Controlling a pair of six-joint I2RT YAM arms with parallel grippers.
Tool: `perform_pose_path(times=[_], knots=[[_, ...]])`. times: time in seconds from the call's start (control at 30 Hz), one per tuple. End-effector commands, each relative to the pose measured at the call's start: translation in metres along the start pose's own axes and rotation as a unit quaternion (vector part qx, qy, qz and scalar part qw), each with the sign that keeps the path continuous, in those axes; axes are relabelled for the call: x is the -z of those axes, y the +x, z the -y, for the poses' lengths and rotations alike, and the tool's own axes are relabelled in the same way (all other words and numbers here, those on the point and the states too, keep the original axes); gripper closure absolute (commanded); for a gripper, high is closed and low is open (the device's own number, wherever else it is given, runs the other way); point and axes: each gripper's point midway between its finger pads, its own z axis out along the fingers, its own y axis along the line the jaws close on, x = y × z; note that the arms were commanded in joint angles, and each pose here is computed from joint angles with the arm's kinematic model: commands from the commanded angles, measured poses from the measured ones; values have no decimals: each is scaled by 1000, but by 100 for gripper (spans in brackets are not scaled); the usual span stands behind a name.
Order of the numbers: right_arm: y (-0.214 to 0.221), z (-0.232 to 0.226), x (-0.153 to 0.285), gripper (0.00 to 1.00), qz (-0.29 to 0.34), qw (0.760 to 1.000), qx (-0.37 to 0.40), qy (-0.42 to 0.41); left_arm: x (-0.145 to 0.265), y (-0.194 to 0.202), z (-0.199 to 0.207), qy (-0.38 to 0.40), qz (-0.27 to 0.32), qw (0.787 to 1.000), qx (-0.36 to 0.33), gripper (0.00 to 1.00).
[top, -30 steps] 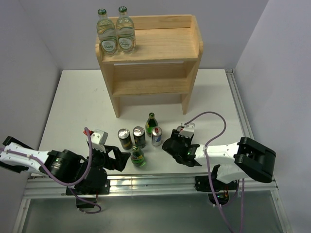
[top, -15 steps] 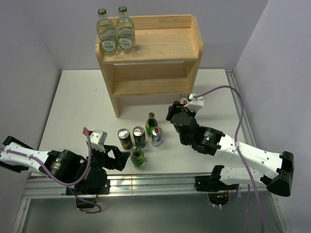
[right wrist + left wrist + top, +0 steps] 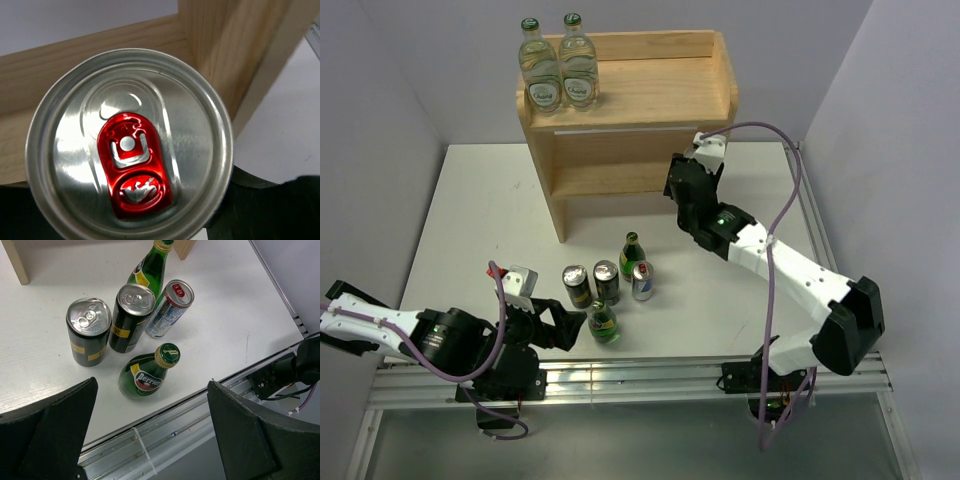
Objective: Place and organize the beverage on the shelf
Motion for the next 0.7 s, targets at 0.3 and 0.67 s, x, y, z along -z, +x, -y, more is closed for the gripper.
perform_pose_path(times=[0.3,0.67], knots=[[-43,-9,-48,100,54,997,-53,9,1,-2,2,4,6,1000,2,1],[-15,-20,-72,75,33,998,-54,21,1,-2,1,1,6,1000,1,1]])
